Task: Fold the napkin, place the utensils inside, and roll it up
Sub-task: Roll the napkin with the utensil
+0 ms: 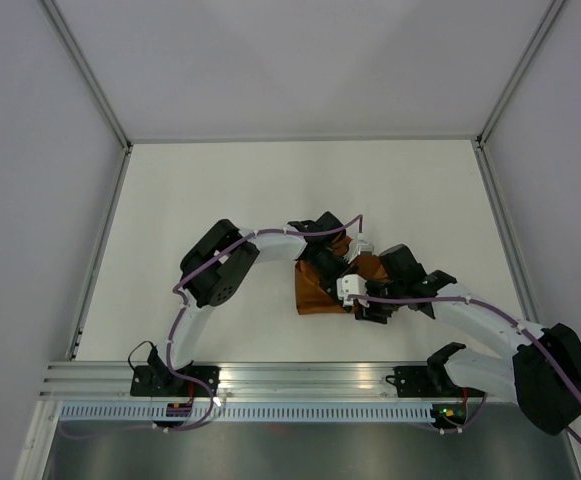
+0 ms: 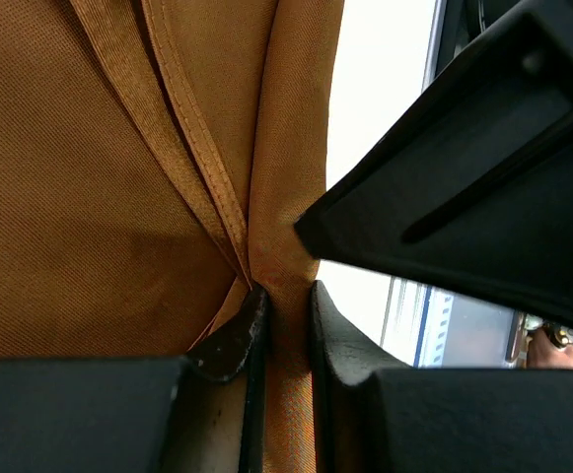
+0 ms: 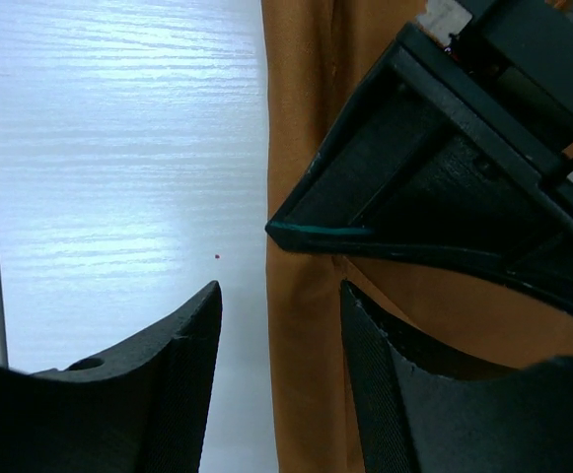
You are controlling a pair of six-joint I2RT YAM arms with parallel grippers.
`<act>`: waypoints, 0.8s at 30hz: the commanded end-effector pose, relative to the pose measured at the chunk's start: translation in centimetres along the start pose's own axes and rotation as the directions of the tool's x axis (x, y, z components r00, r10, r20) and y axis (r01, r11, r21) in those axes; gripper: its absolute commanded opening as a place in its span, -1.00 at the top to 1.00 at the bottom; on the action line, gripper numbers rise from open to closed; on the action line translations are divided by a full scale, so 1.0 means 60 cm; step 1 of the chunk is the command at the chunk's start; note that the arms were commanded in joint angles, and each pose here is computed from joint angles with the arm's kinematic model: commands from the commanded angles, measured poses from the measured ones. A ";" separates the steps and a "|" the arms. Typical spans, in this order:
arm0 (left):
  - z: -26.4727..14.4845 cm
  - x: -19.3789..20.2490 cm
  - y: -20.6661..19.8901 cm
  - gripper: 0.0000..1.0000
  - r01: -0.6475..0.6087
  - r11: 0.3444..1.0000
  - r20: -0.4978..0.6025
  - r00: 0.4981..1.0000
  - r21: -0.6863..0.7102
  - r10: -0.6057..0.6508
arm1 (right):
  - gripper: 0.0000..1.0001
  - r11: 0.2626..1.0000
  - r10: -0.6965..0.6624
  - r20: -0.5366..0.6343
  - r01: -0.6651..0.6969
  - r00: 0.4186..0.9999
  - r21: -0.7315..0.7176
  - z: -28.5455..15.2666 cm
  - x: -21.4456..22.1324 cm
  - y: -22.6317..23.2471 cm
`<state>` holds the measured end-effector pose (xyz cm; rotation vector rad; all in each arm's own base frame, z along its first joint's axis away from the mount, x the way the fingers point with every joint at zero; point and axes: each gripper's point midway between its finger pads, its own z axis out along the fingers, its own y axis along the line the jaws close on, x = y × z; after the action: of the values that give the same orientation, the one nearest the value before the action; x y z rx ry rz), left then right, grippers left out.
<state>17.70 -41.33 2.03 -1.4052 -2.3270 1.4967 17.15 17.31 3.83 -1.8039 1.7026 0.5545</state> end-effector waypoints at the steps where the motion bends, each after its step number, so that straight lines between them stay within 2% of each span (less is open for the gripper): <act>1: 0.017 0.043 0.055 0.95 0.097 0.989 -0.063 0.993 -0.107 -0.104 | -0.15 0.999 -0.025 0.012 0.024 1.000 0.047 0.011 -0.013 -0.022; 8: 0.016 0.038 0.066 0.95 0.114 0.986 -0.055 0.991 -0.118 -0.121 | -0.02 0.999 -0.028 -0.007 0.028 1.000 0.019 0.029 -0.010 -0.010; 18: 0.016 0.036 0.072 0.95 0.120 0.986 -0.052 0.991 -0.120 -0.127 | 0.40 0.999 -0.026 -0.051 0.025 0.998 -0.029 0.050 0.002 0.004; 23: 0.008 0.023 0.069 0.68 0.099 0.987 -0.033 0.994 -0.128 -0.104 | 0.49 0.999 -0.018 -0.081 0.014 0.997 -0.041 0.053 0.020 0.012; 24: 0.007 0.022 0.069 0.62 0.097 0.987 -0.031 0.994 -0.130 -0.102 | 0.59 0.999 -0.018 -0.084 0.015 0.996 -0.041 0.054 0.021 0.013</act>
<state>17.96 -41.12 1.91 -1.3109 -2.3150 1.4954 18.33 18.70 1.88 -1.8485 1.7082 0.4694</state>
